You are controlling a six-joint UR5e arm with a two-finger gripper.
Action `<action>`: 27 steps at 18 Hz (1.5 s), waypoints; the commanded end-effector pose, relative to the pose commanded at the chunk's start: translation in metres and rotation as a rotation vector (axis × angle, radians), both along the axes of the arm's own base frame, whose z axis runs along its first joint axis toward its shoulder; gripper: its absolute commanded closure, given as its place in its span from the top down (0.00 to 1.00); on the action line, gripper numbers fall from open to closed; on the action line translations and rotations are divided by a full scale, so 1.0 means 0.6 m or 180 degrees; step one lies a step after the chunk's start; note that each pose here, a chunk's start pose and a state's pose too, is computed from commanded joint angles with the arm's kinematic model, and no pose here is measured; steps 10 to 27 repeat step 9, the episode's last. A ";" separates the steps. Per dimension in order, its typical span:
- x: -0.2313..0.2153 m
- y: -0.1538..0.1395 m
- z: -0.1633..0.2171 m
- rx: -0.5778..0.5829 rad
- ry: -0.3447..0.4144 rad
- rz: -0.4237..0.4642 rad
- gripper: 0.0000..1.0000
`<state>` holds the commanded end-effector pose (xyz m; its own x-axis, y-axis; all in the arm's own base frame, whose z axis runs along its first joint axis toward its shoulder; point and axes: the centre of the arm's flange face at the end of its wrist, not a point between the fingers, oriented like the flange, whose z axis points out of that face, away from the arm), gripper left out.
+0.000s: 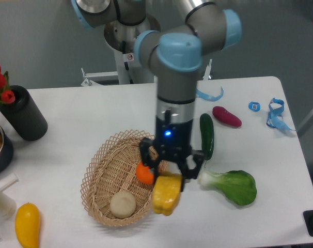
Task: Pick up the yellow pepper from the basket
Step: 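Lift the held yellow pepper up and out of the basket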
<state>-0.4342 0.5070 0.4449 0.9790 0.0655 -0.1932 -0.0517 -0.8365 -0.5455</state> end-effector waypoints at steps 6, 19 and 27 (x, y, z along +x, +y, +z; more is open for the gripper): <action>-0.015 -0.016 -0.007 -0.0053 0.0011 -0.0014 0.28; -0.013 -0.018 -0.010 -0.0062 0.0005 -0.0012 0.28; -0.013 -0.018 -0.010 -0.0062 0.0005 -0.0012 0.28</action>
